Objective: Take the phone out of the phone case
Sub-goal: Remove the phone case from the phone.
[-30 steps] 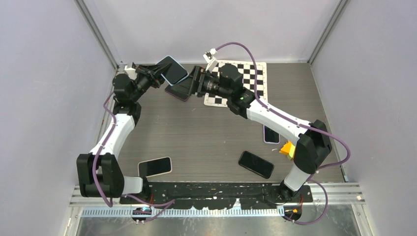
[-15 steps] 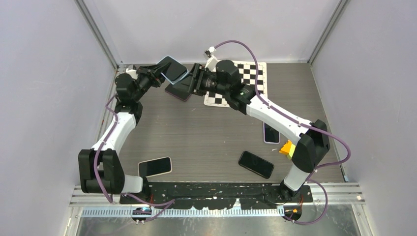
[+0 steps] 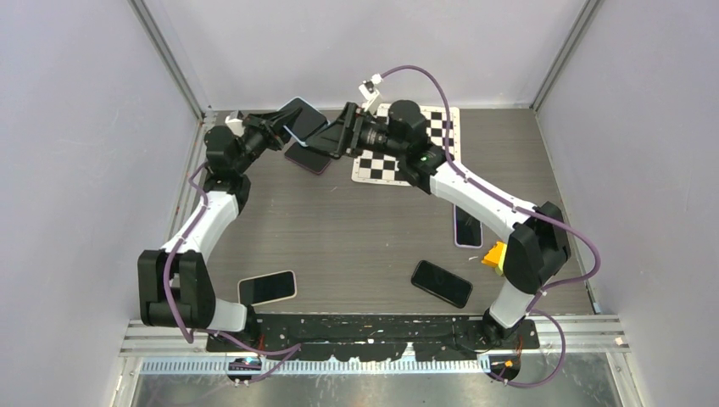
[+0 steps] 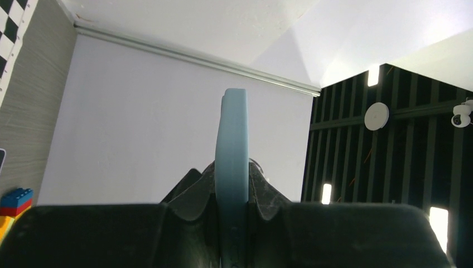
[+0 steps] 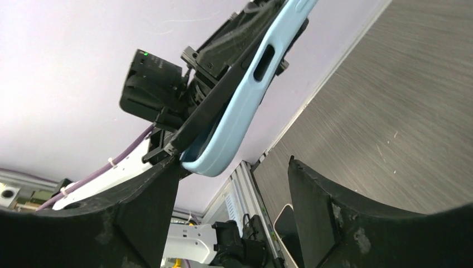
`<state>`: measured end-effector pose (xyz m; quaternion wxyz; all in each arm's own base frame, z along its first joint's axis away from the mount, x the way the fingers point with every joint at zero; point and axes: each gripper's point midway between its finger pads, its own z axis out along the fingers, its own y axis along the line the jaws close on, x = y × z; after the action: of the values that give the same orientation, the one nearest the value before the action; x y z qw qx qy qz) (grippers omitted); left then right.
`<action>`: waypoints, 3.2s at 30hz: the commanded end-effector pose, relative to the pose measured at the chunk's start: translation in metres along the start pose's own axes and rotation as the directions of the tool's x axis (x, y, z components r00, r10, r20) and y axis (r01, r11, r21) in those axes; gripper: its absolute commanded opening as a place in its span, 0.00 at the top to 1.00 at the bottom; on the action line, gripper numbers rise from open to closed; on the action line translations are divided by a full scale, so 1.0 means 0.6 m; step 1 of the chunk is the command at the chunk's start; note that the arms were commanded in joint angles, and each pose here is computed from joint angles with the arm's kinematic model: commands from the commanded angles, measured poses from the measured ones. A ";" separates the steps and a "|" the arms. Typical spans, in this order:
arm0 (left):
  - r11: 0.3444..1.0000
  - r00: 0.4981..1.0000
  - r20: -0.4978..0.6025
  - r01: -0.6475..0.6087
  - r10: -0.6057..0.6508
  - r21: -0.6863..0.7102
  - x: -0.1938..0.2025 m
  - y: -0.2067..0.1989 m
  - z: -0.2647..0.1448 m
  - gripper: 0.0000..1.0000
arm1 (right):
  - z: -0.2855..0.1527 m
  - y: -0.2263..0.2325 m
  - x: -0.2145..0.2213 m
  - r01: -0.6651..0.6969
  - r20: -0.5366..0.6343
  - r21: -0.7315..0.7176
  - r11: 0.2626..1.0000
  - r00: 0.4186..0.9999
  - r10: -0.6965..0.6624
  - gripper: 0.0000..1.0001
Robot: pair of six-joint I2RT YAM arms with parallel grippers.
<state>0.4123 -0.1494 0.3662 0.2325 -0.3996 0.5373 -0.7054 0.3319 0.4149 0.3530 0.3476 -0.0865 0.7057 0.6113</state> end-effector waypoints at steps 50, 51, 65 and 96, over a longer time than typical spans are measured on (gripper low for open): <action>0.835 0.813 -0.260 -0.549 0.521 -0.045 0.160 0.042 0.008 0.29 | -0.010 0.029 -0.110 -0.187 0.093 -0.229 0.955 0.973 0.213 0.99; 0.828 0.813 -0.253 -0.556 0.524 -0.070 0.156 0.047 0.003 0.24 | -0.013 0.026 -0.110 -0.177 0.102 -0.220 0.959 0.974 0.203 0.99; 0.798 0.870 -0.094 -0.483 0.484 -0.360 0.078 0.117 -0.090 0.17 | -0.020 -0.013 -0.110 -0.108 0.173 -0.131 0.985 0.976 0.130 0.99; 0.895 0.903 -0.158 -0.421 0.399 -0.151 0.100 0.081 -0.045 0.53 | -0.019 0.004 -0.090 -0.107 0.152 -0.195 0.975 0.979 0.138 0.99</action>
<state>0.3489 -0.1939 0.3239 0.2901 -0.2732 0.6969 -0.5962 0.3961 0.3935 0.2993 0.2987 0.0357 0.7043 0.6430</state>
